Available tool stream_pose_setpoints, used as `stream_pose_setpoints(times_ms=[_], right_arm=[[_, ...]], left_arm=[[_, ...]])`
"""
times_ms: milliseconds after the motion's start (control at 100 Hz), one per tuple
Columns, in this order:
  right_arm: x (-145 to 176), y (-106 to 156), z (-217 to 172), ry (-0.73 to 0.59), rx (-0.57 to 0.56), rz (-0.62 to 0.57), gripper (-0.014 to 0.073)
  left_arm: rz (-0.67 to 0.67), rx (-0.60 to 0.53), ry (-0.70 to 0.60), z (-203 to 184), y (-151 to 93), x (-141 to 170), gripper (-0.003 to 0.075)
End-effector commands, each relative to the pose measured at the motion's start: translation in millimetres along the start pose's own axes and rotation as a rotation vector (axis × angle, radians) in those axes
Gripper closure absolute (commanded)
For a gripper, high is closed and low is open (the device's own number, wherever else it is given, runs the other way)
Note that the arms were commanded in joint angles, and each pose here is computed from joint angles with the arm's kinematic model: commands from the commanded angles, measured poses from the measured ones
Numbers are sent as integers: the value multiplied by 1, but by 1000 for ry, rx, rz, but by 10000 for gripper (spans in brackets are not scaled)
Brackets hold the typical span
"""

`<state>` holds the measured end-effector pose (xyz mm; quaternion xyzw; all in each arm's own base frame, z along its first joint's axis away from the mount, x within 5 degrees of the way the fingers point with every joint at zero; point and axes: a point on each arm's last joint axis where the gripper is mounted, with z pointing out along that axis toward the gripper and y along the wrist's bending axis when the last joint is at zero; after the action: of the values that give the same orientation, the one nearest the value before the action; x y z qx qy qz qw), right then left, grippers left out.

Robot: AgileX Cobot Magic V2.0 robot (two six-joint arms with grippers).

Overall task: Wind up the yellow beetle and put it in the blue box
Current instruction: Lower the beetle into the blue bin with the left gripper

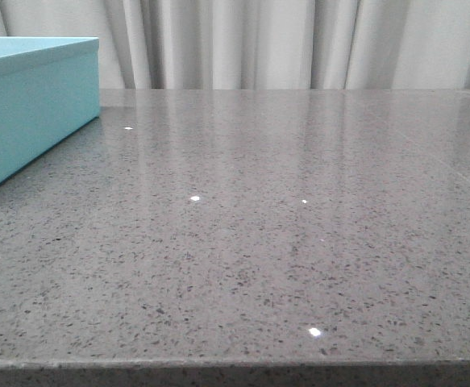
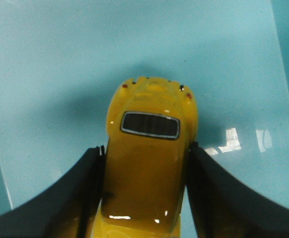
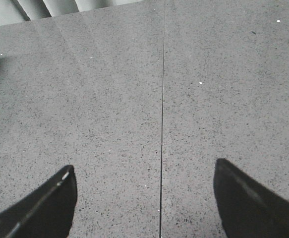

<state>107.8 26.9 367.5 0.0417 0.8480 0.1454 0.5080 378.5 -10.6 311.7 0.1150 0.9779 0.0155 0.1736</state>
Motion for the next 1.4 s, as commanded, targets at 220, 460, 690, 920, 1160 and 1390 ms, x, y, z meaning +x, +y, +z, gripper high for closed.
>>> stream_pose_setpoints(times_ms=[220, 460, 690, 920, 1160, 1390], right_arm=[[-12, 4, -5, -94, -32, -12, 26], [-12, 4, -5, -94, -32, -12, 26], [-12, 4, -5, -94, -32, -12, 26], [-12, 4, -5, -94, -32, -12, 26], [-13, 4, -5, -96, -31, -13, 26], [-13, 3, -5, -95, -21, -24, 49]], left_arm=[[-16, -8, -75, -6, 2, -9, 519], [-14, -7, -72, -2, 2, -10, 448], [-14, -8, -74, -2, 2, -10, 289], [-14, -11, -89, -7, 2, -12, 289], [-16, -38, -256, -60, 2, -13, 335], [-33, -18, -419, -117, -6, 5, 542]])
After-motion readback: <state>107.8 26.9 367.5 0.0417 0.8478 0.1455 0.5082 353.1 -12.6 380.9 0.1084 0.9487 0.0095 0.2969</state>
